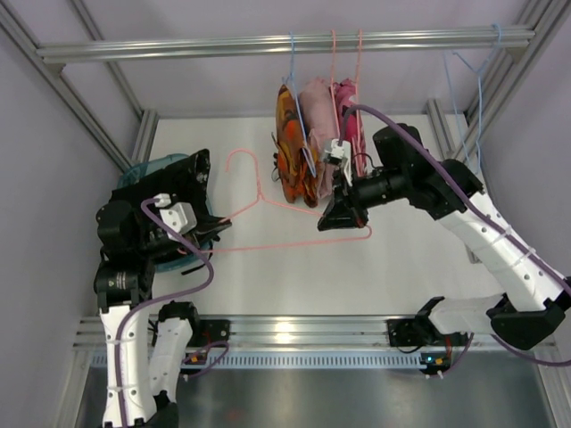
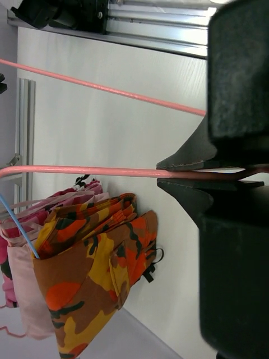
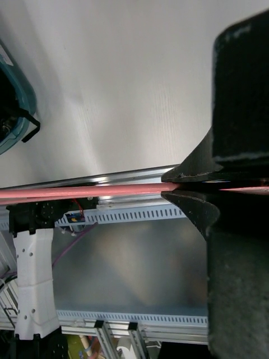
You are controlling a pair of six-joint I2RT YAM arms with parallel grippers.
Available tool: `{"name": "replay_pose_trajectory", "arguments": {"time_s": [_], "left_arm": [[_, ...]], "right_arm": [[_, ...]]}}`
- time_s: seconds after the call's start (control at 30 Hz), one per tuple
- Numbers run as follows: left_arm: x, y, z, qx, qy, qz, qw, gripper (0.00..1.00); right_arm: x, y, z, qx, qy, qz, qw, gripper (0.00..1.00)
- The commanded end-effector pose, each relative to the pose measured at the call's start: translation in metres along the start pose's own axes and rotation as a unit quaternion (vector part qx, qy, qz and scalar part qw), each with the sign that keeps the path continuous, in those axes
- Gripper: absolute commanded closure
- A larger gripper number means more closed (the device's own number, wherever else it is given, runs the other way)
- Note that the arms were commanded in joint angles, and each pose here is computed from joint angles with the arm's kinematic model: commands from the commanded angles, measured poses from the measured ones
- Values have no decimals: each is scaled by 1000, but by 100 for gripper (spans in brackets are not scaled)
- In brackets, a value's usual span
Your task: Remove the trousers from the hanger
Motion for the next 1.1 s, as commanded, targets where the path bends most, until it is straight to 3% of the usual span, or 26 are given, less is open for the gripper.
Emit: {"name": "replay_pose_trajectory", "arguments": {"time_s": [0.0, 0.13, 0.2, 0.23, 0.33, 0.57, 0.67, 0.77, 0.93, 1.0, 1.07], "left_arm": [[-2, 22, -1, -16, -9, -8, 1000, 84], [-1, 40, -2, -19, 4, -59, 998, 52], [2, 46, 0, -19, 10, -99, 995, 48], [2, 50, 0, -20, 4, -105, 994, 38], [2, 74, -1, -33, 0, -127, 991, 26], [4, 142, -2, -154, 55, -153, 975, 14], [12, 163, -1, -201, 72, -185, 959, 3], [16, 172, 0, -240, 85, -205, 945, 2], [29, 155, 6, -238, 95, -240, 936, 1], [31, 151, 7, -236, 97, -244, 935, 1], [34, 148, 7, -241, 109, -242, 933, 1]], "right_arm": [[16, 15, -20, -53, 10, -63, 997, 100], [29, 19, -35, -71, 7, -98, 993, 100], [32, 12, -43, -66, -10, -99, 993, 100], [33, 9, -46, -66, -14, -102, 992, 100], [37, 2, -57, -74, -35, -102, 991, 100], [49, -12, -93, -107, -124, -95, 982, 100], [60, -20, -108, -121, -172, -93, 973, 100], [73, -31, -118, -139, -219, -85, 962, 100], [113, -44, -132, -196, -301, -87, 929, 100], [129, -45, -138, -215, -360, -94, 903, 100], [139, -46, -142, -231, -441, -44, 866, 100]]}}
Point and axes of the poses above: each gripper's point midway between its finger pads, its own z axis out along the fingers, its own x axis along the line the jaws close on, y = z × x, the point moved 10 cm from there along -z, back along the fingers, and after that the axes turned 10 degrees about -z, right-handed, at the moved point
